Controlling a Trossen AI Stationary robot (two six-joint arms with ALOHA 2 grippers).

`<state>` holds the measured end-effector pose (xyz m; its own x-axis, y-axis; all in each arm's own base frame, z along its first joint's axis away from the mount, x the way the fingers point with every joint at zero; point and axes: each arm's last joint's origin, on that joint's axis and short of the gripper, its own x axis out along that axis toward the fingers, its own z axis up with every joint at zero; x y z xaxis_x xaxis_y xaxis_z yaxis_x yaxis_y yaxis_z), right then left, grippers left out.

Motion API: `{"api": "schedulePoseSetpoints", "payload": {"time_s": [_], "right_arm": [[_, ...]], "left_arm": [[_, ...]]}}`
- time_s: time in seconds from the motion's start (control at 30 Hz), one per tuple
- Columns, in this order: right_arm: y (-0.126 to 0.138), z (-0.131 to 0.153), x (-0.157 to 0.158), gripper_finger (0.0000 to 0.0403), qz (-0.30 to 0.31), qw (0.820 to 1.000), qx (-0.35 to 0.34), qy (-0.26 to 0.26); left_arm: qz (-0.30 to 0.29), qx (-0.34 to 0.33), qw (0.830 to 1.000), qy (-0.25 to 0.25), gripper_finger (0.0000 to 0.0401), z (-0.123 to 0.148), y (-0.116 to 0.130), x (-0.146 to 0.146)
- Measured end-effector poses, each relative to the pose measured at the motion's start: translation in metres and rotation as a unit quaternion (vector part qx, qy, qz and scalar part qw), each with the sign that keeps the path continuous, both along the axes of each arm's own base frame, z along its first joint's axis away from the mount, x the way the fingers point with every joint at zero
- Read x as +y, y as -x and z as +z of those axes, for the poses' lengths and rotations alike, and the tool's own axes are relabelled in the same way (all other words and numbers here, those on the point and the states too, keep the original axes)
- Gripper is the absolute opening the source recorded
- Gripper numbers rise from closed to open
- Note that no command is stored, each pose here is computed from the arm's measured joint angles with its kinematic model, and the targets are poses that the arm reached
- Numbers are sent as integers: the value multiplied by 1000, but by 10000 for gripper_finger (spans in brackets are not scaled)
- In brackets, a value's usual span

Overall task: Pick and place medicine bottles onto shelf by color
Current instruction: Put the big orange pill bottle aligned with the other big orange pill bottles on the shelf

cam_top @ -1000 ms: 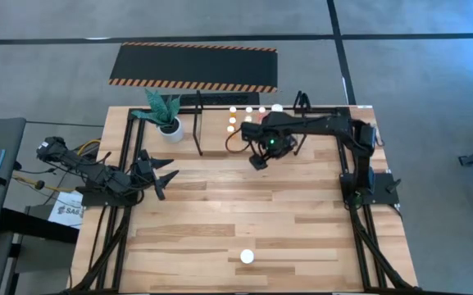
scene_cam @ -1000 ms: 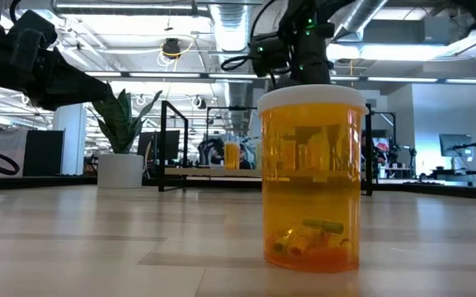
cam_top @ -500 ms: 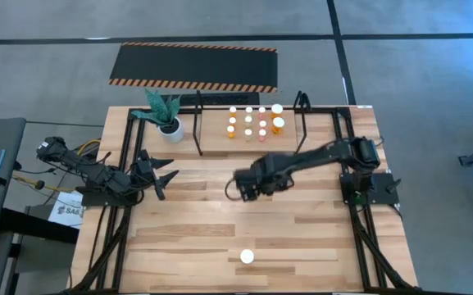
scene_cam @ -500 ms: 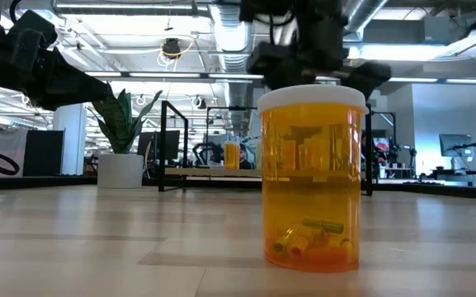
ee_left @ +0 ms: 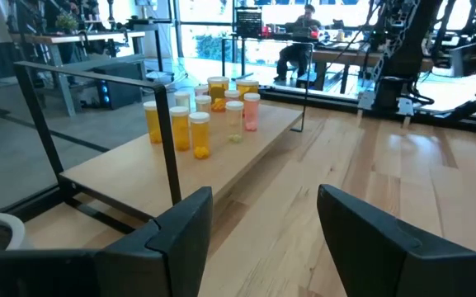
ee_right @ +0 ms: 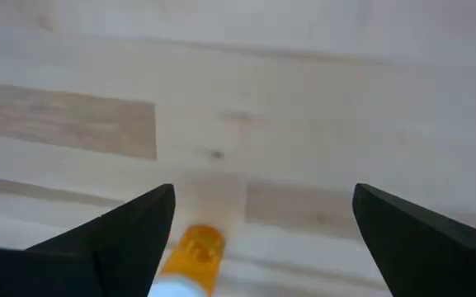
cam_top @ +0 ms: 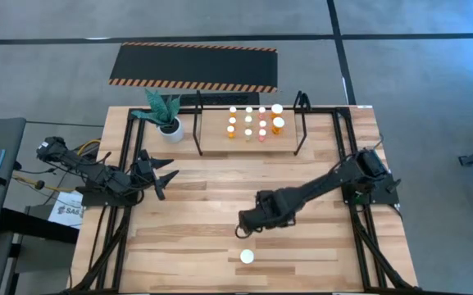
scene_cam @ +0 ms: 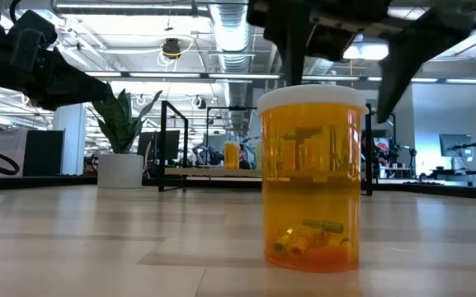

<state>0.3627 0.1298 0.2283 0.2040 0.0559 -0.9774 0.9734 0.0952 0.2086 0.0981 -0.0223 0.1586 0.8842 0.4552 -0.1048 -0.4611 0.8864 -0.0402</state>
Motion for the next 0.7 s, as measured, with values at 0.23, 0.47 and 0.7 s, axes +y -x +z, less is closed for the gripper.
{"api": "schedulePoseSetpoints", "payload": {"time_s": [0.23, 0.47, 0.7], "right_arm": [[1, -8, 27, 399, -57, 998, -13, -23], [-15, -25, 45, 400, -53, 997, -13, -54], [-35, -34, 63, 400, -8, 999, -13, -48]], "left_arm": [[0, 0, 1000, 0, 208, 0, 0, 0], [0, 0, 1000, 0, 208, 0, 0, 0], [0, 0, 1000, 0, 208, 0, 0, 0]]}}
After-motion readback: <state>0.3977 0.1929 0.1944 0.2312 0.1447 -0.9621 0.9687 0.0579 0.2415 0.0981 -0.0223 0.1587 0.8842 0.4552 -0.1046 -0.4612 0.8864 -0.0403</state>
